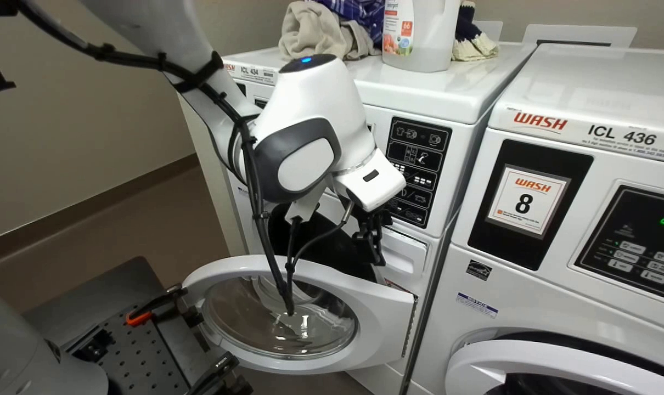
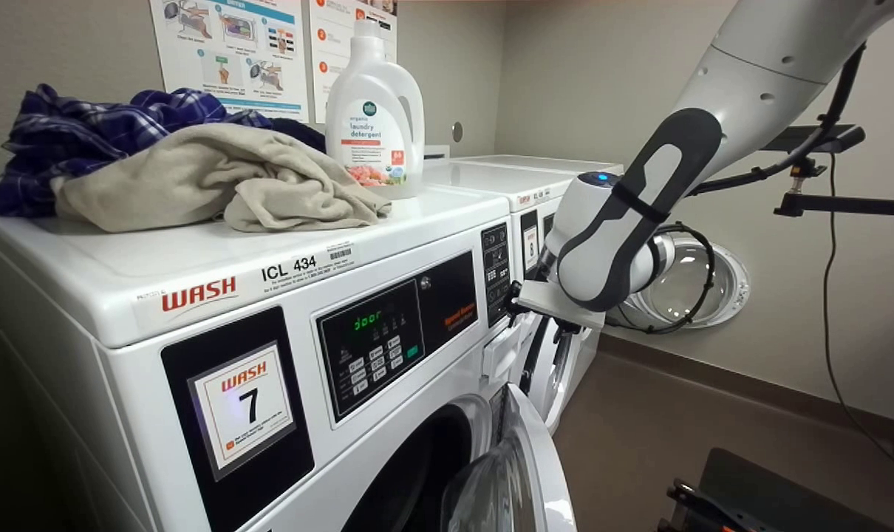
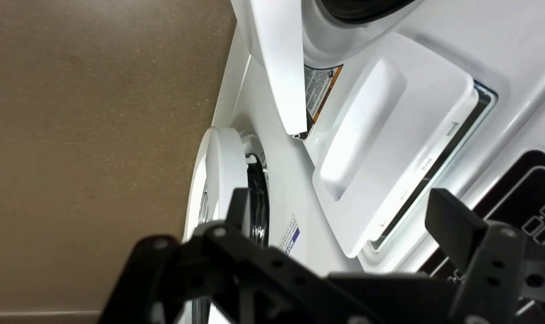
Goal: Open the detergent tray on the first washing machine from the left
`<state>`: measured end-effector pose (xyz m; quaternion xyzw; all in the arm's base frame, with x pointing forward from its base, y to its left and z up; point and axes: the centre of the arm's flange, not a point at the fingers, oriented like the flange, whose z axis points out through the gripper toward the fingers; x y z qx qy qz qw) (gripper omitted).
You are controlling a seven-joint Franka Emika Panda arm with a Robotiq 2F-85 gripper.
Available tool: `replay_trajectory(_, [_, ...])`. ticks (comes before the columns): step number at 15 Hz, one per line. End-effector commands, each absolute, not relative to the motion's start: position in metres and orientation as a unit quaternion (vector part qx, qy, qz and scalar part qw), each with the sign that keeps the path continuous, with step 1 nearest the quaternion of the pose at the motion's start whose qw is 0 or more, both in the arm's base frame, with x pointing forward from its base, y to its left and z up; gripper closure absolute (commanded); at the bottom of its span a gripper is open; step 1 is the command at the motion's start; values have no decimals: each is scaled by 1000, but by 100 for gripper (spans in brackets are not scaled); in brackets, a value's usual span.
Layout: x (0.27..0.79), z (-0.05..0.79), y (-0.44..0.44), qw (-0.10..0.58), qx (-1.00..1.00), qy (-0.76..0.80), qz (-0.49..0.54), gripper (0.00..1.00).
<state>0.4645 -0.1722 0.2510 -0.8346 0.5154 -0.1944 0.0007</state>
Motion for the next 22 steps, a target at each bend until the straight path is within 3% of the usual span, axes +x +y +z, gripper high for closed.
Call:
replay_trajectory(1, [466, 245, -174, 12, -838, 500, -218, 0])
replay_trajectory(22, [473, 206, -180, 1, -842, 494, -217, 0])
